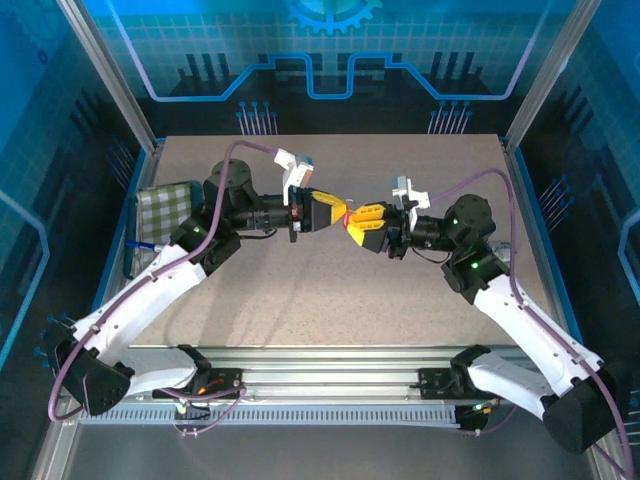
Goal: Remove the keys from the keyring
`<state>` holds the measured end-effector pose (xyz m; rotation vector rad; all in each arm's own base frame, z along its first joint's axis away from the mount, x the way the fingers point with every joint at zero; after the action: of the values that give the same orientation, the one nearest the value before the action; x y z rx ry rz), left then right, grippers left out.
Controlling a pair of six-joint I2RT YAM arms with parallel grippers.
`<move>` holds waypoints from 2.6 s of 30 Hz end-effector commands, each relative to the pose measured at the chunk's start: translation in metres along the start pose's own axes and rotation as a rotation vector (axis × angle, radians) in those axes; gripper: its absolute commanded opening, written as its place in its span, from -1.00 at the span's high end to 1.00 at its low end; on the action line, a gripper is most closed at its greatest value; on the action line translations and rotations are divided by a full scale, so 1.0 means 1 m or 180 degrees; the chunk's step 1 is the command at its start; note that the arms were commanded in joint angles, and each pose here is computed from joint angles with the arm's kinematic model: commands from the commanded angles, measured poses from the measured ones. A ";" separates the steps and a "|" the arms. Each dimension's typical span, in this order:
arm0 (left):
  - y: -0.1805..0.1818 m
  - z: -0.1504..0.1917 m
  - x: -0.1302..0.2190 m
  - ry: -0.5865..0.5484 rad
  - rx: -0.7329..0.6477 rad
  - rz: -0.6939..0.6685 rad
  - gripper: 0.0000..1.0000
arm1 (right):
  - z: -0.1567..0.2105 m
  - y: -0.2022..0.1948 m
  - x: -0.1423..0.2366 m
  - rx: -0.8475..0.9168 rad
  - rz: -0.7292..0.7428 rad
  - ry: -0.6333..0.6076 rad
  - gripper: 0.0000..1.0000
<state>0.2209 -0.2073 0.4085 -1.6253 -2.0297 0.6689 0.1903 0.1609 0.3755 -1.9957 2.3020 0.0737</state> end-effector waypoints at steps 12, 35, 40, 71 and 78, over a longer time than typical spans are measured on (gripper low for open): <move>-0.007 -0.002 0.004 -0.0167 -0.0096 0.0084 1.00 | 0.004 -0.012 -0.008 -0.0274 0.0029 -0.0353 0.04; -0.014 -0.010 0.004 -0.0093 0.0001 0.0413 1.00 | -0.002 -0.025 -0.004 -0.0466 -0.0577 -0.0504 0.09; -0.013 -0.009 0.004 -0.0079 0.0012 0.0391 1.00 | -0.005 -0.026 -0.005 -0.0445 -0.0676 -0.0543 0.33; -0.004 -0.008 0.009 -0.0156 -0.0029 0.0171 1.00 | 0.002 -0.023 0.001 -0.0589 -0.0648 -0.0427 0.54; -0.005 -0.009 0.010 -0.0171 -0.0042 0.0162 1.00 | 0.003 -0.023 0.000 -0.0660 -0.0772 -0.0472 0.54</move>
<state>0.2231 -0.2023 0.4149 -1.6767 -1.9938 0.7498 0.2149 0.1618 0.3716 -2.2608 2.0609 0.4625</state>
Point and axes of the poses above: each hand's point on the last joint's axis, 136 mm out from that joint toward the fingers, its own x axis back along the fingers, its own y axis along the line the jaws close on, z = x × y, the point moved 10 cm from there along x, back along the fingers, and after that the axes turned 13 degrees about x, right-handed, at the moved point
